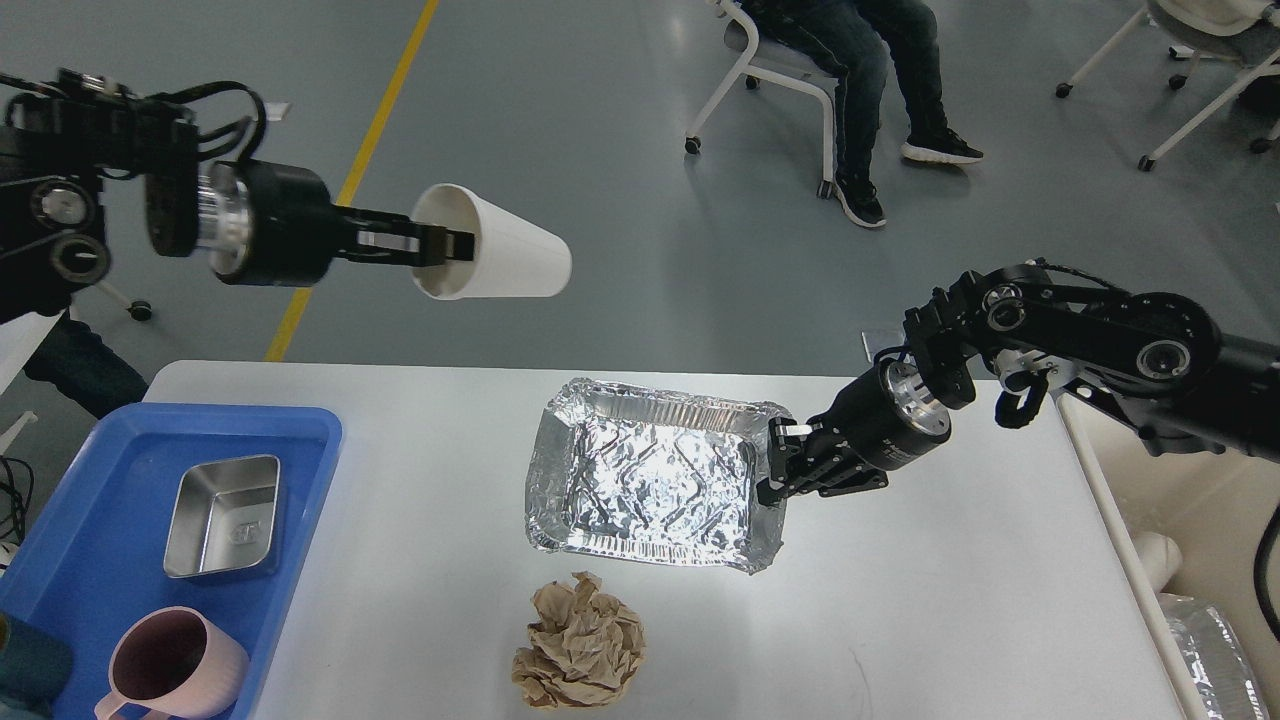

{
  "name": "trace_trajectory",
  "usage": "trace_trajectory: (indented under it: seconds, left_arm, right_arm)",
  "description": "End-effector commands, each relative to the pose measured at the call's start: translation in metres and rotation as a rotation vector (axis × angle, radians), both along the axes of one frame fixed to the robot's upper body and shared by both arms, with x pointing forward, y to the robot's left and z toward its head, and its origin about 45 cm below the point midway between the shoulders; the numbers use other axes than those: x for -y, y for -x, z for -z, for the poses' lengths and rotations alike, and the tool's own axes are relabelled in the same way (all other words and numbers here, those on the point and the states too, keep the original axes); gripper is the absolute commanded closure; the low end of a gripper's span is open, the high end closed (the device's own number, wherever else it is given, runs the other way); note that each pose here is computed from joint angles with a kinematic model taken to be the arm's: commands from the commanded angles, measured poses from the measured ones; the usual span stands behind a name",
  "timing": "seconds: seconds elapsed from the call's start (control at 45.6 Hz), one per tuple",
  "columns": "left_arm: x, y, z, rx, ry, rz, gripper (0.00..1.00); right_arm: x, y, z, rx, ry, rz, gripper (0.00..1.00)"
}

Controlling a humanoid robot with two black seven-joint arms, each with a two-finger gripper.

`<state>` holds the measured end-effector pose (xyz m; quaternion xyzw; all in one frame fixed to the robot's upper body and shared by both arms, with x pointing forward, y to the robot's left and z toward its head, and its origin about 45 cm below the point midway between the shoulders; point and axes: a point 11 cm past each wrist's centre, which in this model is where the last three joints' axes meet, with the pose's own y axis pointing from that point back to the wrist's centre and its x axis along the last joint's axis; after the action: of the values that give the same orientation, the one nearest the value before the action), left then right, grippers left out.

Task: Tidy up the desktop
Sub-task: 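Grasp the white paper cup with the left gripper and lift it, then lower the paper cup into the foil tray and release it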

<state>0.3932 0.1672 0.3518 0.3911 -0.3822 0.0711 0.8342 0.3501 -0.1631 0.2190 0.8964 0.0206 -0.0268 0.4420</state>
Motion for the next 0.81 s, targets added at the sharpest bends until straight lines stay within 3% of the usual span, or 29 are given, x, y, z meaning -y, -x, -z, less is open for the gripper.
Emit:
trace_trajectory:
  seconds: [0.0,0.241,0.789]
  left_arm:
    - [0.053,0.01,0.011,-0.024,0.008,0.112,0.99]
    - [0.084,0.024,0.03,-0.06,-0.021,0.189,0.98]
    - [0.063,0.04,0.075,-0.17,-0.192,0.218,0.96]
  right_arm:
    - [-0.003,0.002,0.001,-0.009,-0.004,-0.01,1.0]
    - [-0.017,0.007,0.001,-0.04,-0.034,-0.038,1.0]
    - [-0.022,0.014,0.014,-0.1,-0.041,-0.04,1.0]
